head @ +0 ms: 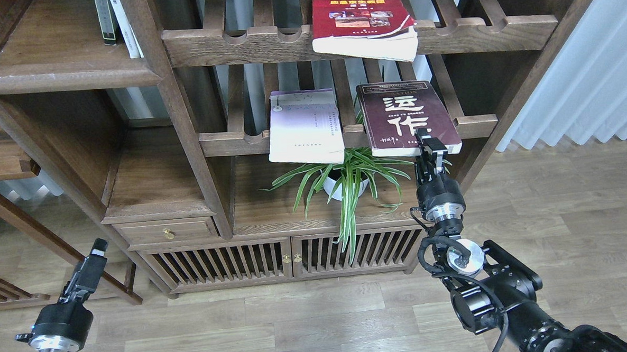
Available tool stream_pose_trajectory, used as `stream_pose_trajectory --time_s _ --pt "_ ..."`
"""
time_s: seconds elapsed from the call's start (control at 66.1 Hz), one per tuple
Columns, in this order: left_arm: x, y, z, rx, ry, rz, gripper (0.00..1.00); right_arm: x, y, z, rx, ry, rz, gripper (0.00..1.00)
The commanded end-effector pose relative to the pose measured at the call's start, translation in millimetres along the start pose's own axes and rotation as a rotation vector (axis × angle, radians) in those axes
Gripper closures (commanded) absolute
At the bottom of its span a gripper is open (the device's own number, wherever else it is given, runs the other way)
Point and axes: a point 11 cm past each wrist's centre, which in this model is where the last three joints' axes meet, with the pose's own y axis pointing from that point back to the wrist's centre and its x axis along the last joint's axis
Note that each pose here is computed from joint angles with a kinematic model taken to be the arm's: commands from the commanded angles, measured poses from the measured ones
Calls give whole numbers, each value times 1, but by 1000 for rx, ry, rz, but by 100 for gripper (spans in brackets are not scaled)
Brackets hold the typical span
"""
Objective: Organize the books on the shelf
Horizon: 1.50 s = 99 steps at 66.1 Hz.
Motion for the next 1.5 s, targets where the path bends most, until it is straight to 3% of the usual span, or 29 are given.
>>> stream_pose_trajectory --time_s 0.0,0.181,0.317,0.469,0.68,0.892,1.315,1.482 --pt "1 0 2 -6 0 2 0 -4 4 4 0 -35 -16 96" --pt "4 2 -1 2 -1 12 0 -5 35 8 22 -140 -34 96" --pt "16 6 -6 21 -13 50 0 -5 65 -15 124 -229 -48 96" --pt "16 7 -7 27 -14 50 0 13 94 -51 194 -200 5 96" --pt "17 10 -13 39 -7 56 0 53 156 -82 187 -95 155 97" --pt "24 21 -35 116 -24 77 0 82 209 -67 45 -24 300 96" --pt "18 18 -57 225 -51 51 0 101 240 19 -259 -46 373 96" --pt "11 27 -89 567 5 44 0 104 226 38 -386 30 347 95"
